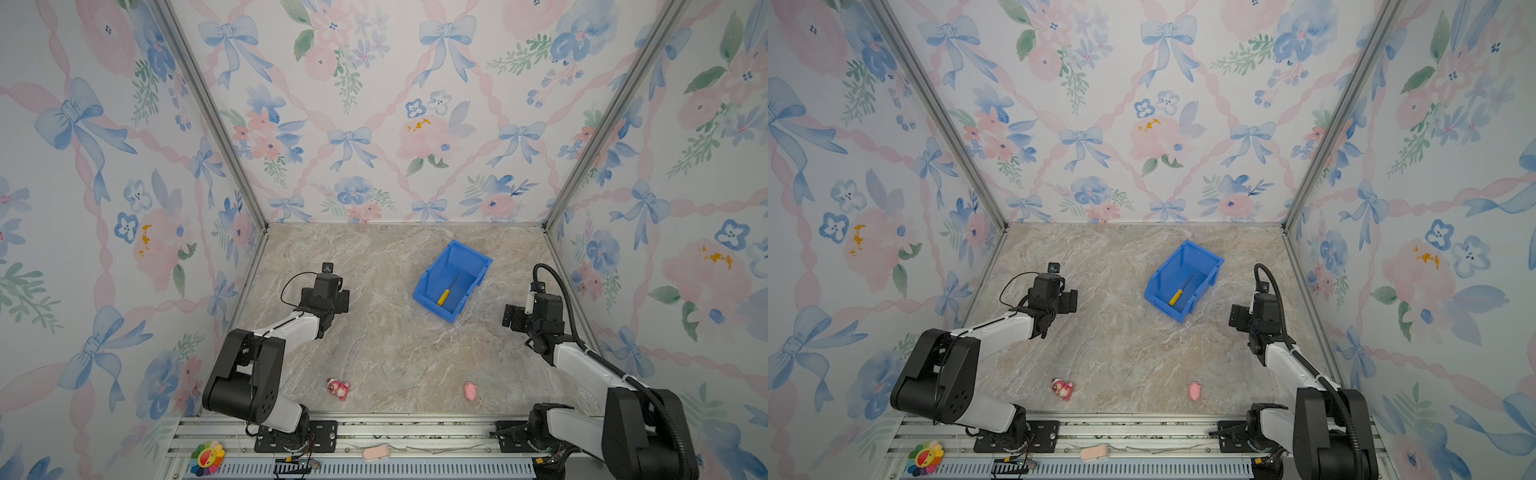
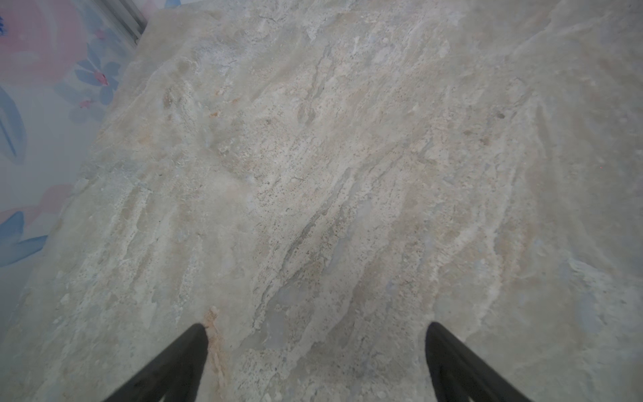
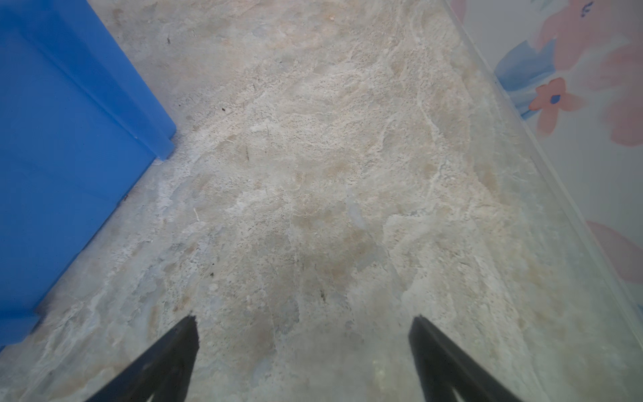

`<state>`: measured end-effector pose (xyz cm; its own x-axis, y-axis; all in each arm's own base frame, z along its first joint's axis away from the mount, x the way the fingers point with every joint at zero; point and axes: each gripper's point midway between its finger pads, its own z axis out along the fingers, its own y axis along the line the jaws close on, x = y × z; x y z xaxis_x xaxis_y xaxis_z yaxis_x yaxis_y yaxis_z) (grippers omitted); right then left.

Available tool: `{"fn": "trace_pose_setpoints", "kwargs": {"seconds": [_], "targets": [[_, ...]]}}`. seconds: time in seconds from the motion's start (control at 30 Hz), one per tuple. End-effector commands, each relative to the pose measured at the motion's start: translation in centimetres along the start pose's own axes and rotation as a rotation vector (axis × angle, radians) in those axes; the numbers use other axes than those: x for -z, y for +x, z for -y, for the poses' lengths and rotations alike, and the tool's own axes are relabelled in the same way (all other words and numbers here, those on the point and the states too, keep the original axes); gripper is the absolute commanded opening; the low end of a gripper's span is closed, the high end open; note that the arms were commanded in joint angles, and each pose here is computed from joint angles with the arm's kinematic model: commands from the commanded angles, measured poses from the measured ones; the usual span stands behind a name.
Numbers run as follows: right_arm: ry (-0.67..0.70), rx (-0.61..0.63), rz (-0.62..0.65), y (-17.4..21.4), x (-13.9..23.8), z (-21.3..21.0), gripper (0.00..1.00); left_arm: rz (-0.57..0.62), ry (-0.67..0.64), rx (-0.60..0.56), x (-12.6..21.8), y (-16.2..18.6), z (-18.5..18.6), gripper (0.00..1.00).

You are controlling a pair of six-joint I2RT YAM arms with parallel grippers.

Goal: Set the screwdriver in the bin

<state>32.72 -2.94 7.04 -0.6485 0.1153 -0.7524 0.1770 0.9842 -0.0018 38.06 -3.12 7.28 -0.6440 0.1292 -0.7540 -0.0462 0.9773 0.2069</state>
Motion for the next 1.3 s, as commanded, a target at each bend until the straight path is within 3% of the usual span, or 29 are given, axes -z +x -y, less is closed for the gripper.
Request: {"fn": "trace_pose_setpoints", "kwargs": {"seconds": [0.0, 0.1, 0.27, 0.43, 0.77, 1.27], "targets": [[-0.042, 0.007, 0.101, -3.4, -0.4, -0.8, 0.97, 0.133, 0.011, -0.06, 0.8, -1.3, -0.2, 0.98], [-0.035, -0.013, 0.126, -4.2, -1.0, -0.7, 0.97, 0.115, 0.007, 0.003, 0.6, 0.0, -1.3, 0.98], [0.011, -0.046, 0.174, -5.2, -1.5, 0.1, 0.97, 0.174, 0.116, 0.115, 0.8, -0.1, -2.3, 0.98], [0.029, -0.063, 0.217, -6.0, -1.7, 0.4, 0.97, 0.29, 0.119, 0.098, 1.4, -1.5, -2.9, 0.98], [0.031, -0.09, 0.275, -7.7, -3.5, 0.3, 0.97, 0.368, 0.167, 0.11, 1.3, -3.1, -2.3, 0.98], [-0.076, 0.075, 0.271, -7.6, -4.1, -3.9, 0.97, 0.402, 0.165, 0.205, 1.7, -2.9, -4.5, 0.98]]}}
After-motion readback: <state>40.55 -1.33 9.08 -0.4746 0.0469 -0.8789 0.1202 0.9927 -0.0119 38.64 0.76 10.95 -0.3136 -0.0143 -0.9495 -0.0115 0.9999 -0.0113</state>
